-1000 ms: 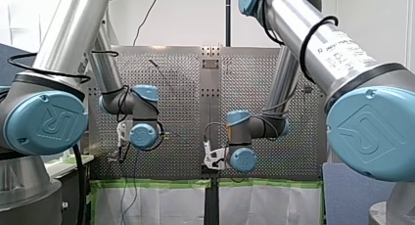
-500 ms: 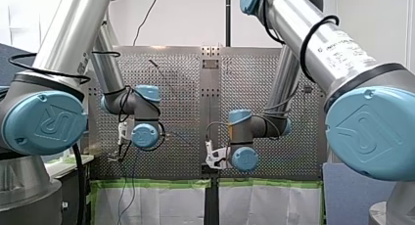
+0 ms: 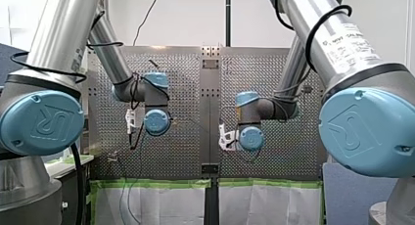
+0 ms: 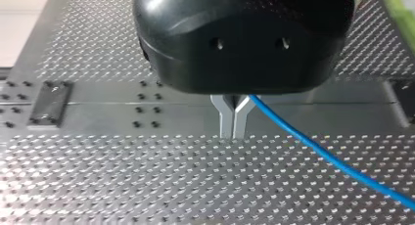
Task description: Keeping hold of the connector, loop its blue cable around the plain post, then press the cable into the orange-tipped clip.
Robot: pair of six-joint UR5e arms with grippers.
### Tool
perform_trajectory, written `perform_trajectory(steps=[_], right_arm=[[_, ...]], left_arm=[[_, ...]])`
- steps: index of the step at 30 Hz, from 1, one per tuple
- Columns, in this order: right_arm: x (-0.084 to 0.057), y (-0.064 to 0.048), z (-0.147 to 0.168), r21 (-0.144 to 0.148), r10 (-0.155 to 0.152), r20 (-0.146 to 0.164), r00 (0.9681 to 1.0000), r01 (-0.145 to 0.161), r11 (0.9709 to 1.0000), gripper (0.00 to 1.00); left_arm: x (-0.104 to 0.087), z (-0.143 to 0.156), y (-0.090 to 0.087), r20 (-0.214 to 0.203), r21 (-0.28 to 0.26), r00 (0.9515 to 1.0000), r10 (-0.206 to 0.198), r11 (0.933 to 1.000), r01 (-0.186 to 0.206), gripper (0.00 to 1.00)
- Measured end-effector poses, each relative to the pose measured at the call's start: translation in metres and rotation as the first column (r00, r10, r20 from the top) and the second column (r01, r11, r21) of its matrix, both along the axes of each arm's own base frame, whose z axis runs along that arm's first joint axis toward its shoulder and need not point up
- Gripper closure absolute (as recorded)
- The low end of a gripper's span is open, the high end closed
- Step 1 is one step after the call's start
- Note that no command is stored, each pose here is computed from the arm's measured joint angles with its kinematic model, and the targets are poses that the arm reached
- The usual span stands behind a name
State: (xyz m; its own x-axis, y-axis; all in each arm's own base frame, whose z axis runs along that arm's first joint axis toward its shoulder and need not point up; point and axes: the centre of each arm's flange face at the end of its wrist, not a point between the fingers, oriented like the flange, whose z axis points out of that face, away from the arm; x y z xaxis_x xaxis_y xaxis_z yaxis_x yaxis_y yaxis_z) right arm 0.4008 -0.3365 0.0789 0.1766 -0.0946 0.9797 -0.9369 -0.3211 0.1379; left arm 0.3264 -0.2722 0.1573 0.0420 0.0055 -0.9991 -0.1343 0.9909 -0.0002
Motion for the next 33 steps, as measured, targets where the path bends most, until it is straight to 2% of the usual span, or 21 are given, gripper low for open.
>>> perform_trajectory(steps=[5, 9, 12, 15, 18, 23, 25, 30, 33], right_arm=[[0.013, -0.016, 0.040, -0.043, 0.010, 0.025, 0.9996, -0.009, 0.9990, 1.00], [0.023, -0.025, 0.070, -0.072, 0.036, 0.047, 0.9982, -0.033, 0.9968, 1.00], [0.032, -0.029, 0.094, -0.097, 0.067, 0.060, 0.9959, -0.061, 0.9934, 1.00], [0.039, -0.032, 0.118, -0.120, 0.099, 0.073, 0.9924, -0.090, 0.9887, 1.00], [0.046, -0.035, 0.145, -0.145, 0.132, 0.089, 0.9873, -0.118, 0.9823, 1.00], [0.055, -0.038, 0.191, -0.189, 0.186, 0.114, 0.9761, -0.162, 0.9684, 1.00], [0.057, -0.039, 0.209, -0.207, 0.201, 0.121, 0.9720, -0.173, 0.9628, 1.00], [0.060, -0.039, 0.256, -0.252, 0.224, 0.137, 0.9650, -0.184, 0.9499, 1.00], [0.061, -0.037, 0.283, -0.278, 0.244, 0.146, 0.9587, -0.197, 0.9401, 1.00]], left_arm=[[0.008, 0.025, -0.001, 0.026, -0.014, 0.9994, 0.021, 0.9997, -0.021, 0.98], [0.012, 0.047, -0.002, 0.046, -0.027, 0.9985, 0.029, 0.9992, -0.028, 0.98], [0.013, 0.063, -0.003, 0.058, -0.036, 0.9978, 0.032, 0.9989, -0.030, 0.98], [0.012, 0.077, -0.002, 0.068, -0.043, 0.9971, 0.034, 0.9986, -0.031, 0.98], [0.012, 0.093, -0.001, 0.079, -0.051, 0.9962, 0.035, 0.9982, -0.031, 0.98], [0.011, 0.122, -0.001, 0.105, -0.078, 0.9938, 0.037, 0.9965, -0.029, 0.98], [0.011, 0.133, 0.000, 0.115, -0.088, 0.9926, 0.038, 0.9957, -0.028, 0.98], [0.012, 0.161, 0.002, 0.143, -0.118, 0.9886, 0.046, 0.9926, -0.029, 0.98], [0.012, 0.181, 0.004, 0.164, -0.141, 0.9851, 0.052, 0.9896, -0.028, 0.98]])
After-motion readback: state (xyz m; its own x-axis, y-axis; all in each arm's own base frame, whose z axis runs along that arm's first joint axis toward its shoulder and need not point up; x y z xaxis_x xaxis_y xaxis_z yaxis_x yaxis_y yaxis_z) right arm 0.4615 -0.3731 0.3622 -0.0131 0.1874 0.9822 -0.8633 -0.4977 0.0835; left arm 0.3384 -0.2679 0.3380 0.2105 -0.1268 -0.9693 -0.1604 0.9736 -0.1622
